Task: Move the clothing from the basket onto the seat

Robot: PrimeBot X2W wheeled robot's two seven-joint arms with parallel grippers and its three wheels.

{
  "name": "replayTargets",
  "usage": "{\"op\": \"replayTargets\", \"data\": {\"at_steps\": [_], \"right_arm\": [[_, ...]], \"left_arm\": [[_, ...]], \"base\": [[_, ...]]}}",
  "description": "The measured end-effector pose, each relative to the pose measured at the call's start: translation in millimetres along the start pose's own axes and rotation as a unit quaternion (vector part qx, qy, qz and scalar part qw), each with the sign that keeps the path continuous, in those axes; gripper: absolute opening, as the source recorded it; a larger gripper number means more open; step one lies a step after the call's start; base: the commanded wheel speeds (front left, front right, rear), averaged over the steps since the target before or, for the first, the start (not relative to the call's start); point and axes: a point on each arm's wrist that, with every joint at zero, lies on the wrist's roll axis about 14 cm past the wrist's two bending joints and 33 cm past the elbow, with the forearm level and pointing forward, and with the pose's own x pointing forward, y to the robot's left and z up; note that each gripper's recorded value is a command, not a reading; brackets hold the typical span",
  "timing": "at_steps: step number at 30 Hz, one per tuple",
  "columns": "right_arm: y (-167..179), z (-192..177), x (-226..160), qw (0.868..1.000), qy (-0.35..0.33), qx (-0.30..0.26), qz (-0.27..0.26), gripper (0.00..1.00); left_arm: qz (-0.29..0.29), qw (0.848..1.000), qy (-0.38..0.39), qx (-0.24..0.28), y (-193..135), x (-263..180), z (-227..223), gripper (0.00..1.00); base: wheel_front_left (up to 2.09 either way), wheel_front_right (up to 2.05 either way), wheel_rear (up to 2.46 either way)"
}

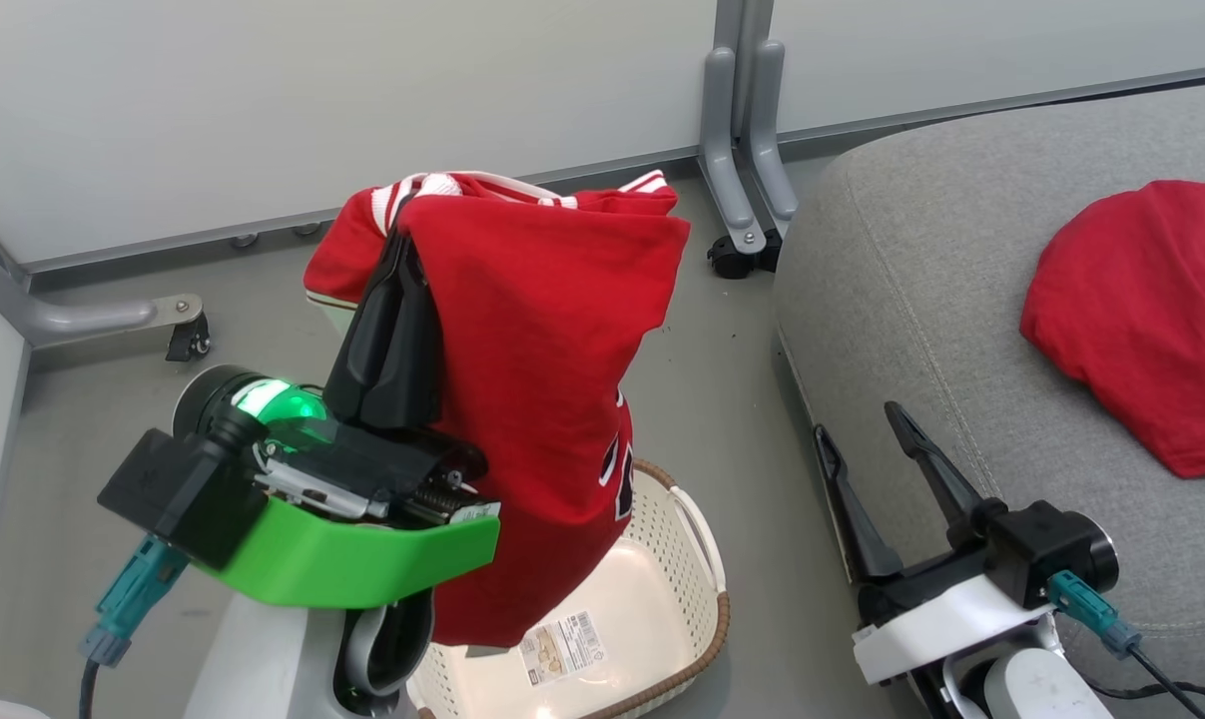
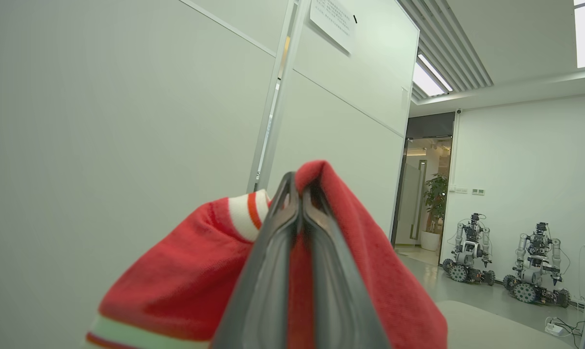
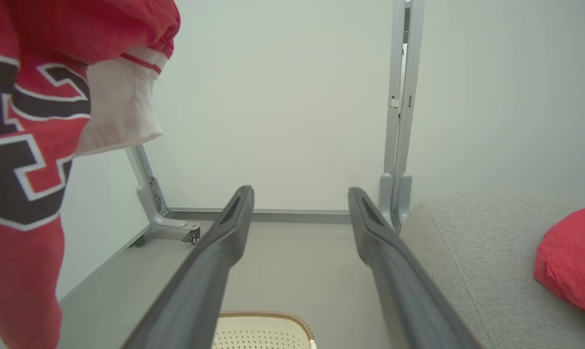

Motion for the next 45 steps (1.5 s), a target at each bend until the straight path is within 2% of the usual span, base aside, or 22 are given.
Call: {"op": "replayTargets", "data": {"at_steps": [2, 8, 15, 19, 25, 37, 45], "right_arm": [[6.2, -0.5, -0.6, 1.0, 0.002, 0.0, 0.013, 1.0], [46.2, 5.5, -9.8, 0.995, 0.002, 0.033, 0.097, 1.0], [91.8, 20.1, -16.0, 0.979, -0.007, 0.06, 0.193, 1.0], [109.5, 27.0, -13.6, 0.971, -0.014, 0.069, 0.228, 1.0], [125.0, 31.7, -5.6, 0.962, -0.021, 0.059, 0.266, 1.0], [137.7, 25.9, 4.6, 0.954, -0.014, 0.052, 0.294, 1.0], [148.9, 28.4, 5.4, 0.947, -0.021, 0.022, 0.32, 1.0]], "left_arm": [[-0.002, 1.0, 0.001, -0.001, -1.3, 0.1, -0.5, 0.0], [-0.007, 1.0, 0.003, -0.003, -5.3, 0.7, -1.9, 0.0], [-0.012, 1.0, 0.007, -0.005, -8.6, 0.8, -5.0, 0.0], [-0.015, 1.0, 0.01, -0.007, -10.7, -0.1, -7.1, 0.0], [-0.027, 0.999, 0.019, -0.009, -19.3, -1.5, -12.1, 0.0], [-0.052, 0.998, 0.03, -0.002, -36.1, -5.5, -15.4, 0.0], [-0.062, 0.997, 0.045, -0.008, -43.8, -8.7, -24.6, 0.0]], "base": [[0.0, 0.0, 0.0], [0.0, 0.0, 0.0], [0.0, 0.0, 0.0], [0.0, 0.0, 0.0], [0.0, 0.0, 0.0], [0.0, 0.0, 0.0], [0.0, 0.0, 0.0]]}}
